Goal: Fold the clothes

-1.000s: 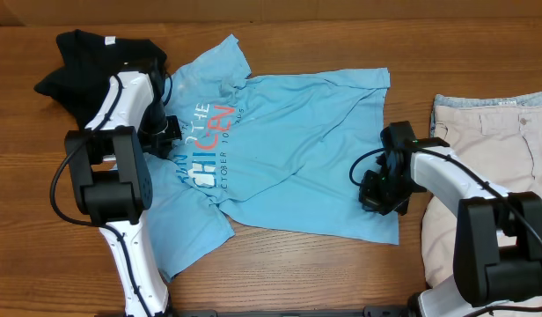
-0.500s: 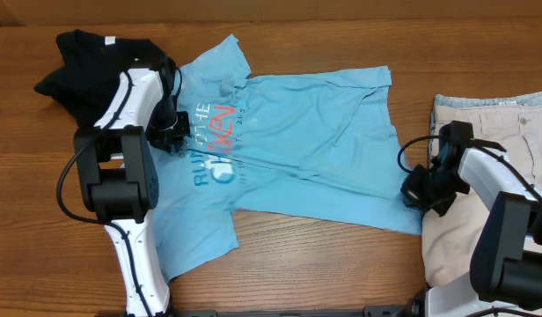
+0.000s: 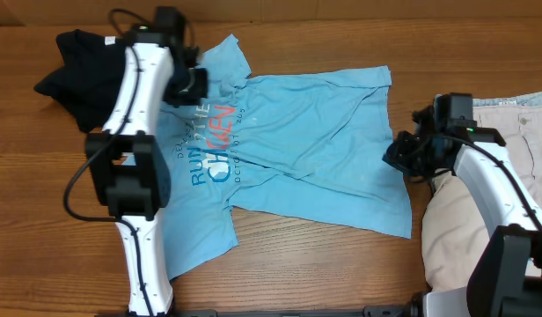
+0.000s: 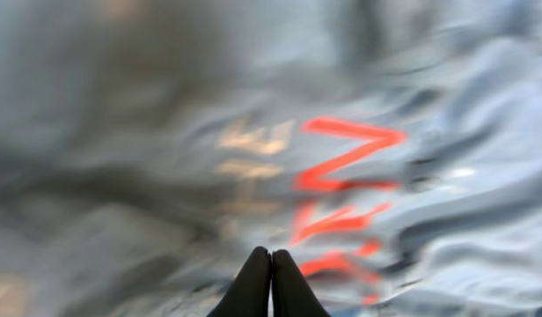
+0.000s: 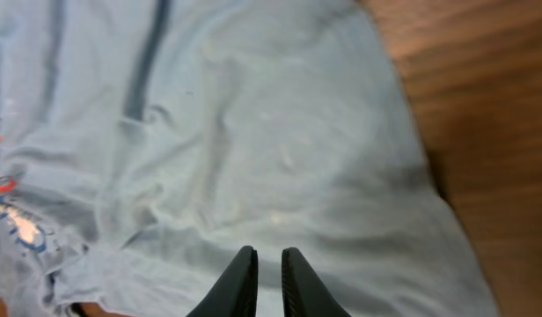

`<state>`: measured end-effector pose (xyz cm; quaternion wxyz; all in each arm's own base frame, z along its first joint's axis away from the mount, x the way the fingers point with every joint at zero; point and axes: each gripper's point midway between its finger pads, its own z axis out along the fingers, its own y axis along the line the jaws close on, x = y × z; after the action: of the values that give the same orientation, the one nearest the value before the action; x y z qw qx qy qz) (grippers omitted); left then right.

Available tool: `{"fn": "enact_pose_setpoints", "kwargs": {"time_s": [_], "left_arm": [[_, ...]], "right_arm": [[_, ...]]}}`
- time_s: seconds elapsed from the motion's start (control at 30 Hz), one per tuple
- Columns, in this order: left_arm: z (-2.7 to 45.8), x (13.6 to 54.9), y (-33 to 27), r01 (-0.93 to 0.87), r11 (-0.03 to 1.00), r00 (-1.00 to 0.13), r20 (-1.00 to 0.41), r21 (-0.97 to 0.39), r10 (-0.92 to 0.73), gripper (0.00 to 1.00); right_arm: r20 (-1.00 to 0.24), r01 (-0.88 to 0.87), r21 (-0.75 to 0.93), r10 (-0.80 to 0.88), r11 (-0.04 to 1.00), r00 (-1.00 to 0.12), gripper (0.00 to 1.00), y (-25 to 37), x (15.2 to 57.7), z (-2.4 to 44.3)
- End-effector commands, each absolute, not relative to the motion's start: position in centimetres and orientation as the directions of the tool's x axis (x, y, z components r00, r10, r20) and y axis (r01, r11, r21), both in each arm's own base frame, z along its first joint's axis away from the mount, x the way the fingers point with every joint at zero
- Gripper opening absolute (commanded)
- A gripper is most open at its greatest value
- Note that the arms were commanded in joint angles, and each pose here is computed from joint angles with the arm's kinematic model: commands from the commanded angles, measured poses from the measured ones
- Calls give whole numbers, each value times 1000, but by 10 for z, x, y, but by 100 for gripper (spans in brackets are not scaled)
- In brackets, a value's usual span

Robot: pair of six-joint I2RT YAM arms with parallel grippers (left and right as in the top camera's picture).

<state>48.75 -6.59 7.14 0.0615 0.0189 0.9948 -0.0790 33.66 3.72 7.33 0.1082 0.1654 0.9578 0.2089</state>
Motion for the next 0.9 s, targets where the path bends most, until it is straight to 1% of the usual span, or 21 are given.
{"fn": "enact_pose_setpoints", "kwargs": {"time_s": [0.0, 0.13, 0.2, 0.23, 0.3, 0.4, 0.43, 0.5, 0.57, 0.7, 0.8, 0.83, 0.87], "left_arm": [[58, 473, -104, 166, 966, -984, -103, -200, 147, 4], [41, 462, -127, 246, 949, -969, -89, -197, 232, 5], [35, 459, -134, 279, 941, -960, -91, -190, 266, 10], [31, 459, -134, 287, 942, -957, -94, -176, 274, 12], [25, 461, -132, 293, 946, -954, -100, -137, 282, 13], [21, 463, -130, 283, 951, -957, -105, -125, 271, 13], [21, 463, -130, 283, 951, -957, -107, -125, 271, 13], [22, 466, -131, 285, 951, -955, -119, -123, 271, 17], [22, 469, -132, 286, 950, -954, -130, -123, 270, 21], [23, 477, -139, 290, 947, -949, -171, -141, 265, 30], [18, 485, -145, 281, 948, -948, -197, -150, 250, 30], [13, 487, -146, 275, 949, -950, -197, -152, 243, 29], [8, 487, -147, 264, 952, -953, -192, -154, 234, 25]], "right_arm": [[-133, 227, 460, 319, 858, -938, 15, 57, 341, 64], [-128, 197, 453, 282, 870, -951, 15, 69, 351, 40], [-114, 215, 450, 295, 867, -949, 14, 71, 357, 25], [-99, 241, 443, 314, 864, -944, 12, 69, 359, 17], [-38, 350, 382, 393, 855, -919, 7, 59, 354, -4], [53, 491, 234, 493, 839, -868, 4, 35, 330, -26], [72, 505, 196, 501, 841, -862, 4, 29, 322, -29], [103, 549, 72, 541, 833, -834, 4, 8, 301, -32], [113, 582, -9, 579, 813, -807, 4, -6, 289, -31], [127, 566, -42, 566, 823, -814, 4, -14, 281, -27], [135, 563, -65, 567, 824, -813, 4, -17, 278, -21], [140, 563, -70, 567, 824, -812, 4, -17, 277, -18], [148, 561, -83, 566, 824, -811, 4, -18, 275, -14]]}}
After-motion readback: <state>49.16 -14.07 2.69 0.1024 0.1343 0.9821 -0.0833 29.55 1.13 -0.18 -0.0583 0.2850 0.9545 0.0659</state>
